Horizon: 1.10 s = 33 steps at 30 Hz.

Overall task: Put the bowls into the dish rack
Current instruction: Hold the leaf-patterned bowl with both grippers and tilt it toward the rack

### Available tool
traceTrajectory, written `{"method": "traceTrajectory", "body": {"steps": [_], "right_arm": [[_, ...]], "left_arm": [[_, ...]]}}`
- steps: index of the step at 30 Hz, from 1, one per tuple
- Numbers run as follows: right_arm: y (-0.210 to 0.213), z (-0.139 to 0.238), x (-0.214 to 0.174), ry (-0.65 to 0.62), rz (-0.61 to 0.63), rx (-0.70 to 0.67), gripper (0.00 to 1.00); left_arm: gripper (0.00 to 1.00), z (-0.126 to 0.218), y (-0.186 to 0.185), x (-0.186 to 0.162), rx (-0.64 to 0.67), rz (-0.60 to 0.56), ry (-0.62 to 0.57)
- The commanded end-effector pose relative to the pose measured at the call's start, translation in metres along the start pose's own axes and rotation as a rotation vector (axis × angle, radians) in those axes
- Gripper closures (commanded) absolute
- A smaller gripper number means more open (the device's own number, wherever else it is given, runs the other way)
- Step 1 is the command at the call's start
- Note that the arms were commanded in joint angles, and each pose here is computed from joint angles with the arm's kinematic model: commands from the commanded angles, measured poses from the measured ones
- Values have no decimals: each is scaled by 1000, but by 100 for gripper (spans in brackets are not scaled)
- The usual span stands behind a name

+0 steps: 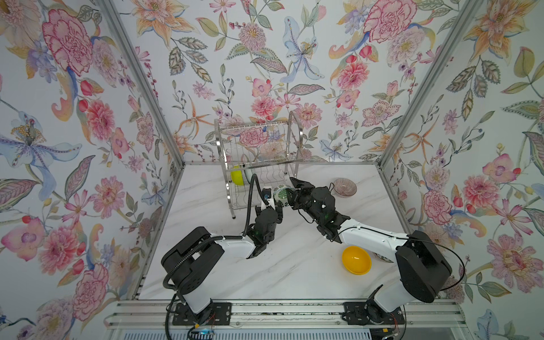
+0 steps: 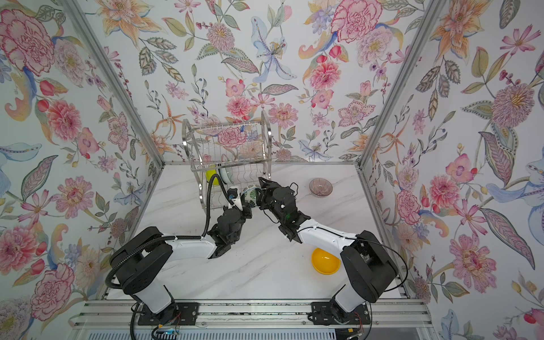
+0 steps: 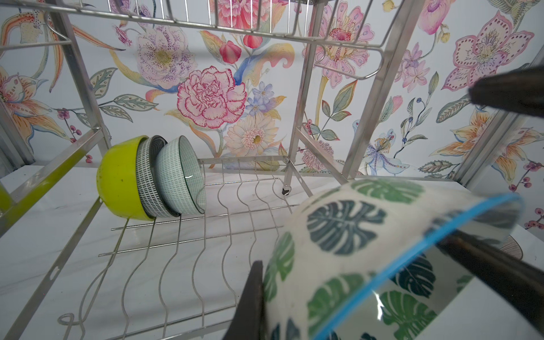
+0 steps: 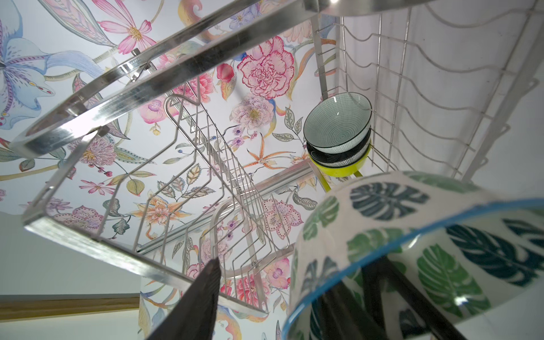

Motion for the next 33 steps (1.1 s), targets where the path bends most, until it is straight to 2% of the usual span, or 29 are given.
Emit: {"method": "traceTrajectory", "body": {"steps": [1, 8, 16, 23, 29, 33], "right_arm": [[14, -1, -4, -4, -12, 48, 51], [9, -1, -1, -15, -10, 42, 61], [-3, 12, 12, -47, 15, 15, 82], [-12, 35, 32, -102, 51, -20, 97], [-14, 46, 41, -121, 86, -32, 100], [-13, 48, 42, -112, 102, -23, 100]], "left_arm": [[100, 2, -8, 13, -2, 33, -65], [100, 3, -17, 15, -15, 2, -73], [100, 4, -29, 14, -40, -16, -58], [100, 6, -52, 12, -71, -55, -66], [100, 5, -62, 11, -78, -68, -68], [93, 3, -67, 13, -77, -74, -65]]}}
Point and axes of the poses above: each gripper's point midway between its finger pads, its own z axis back along the fingers, its own y axis along the line the jaws close on, x = y × z, the point moved 2 cm from there along z, back along the fingers, and after that the axes turned 11 degrees about z, right-handed, at the moved point
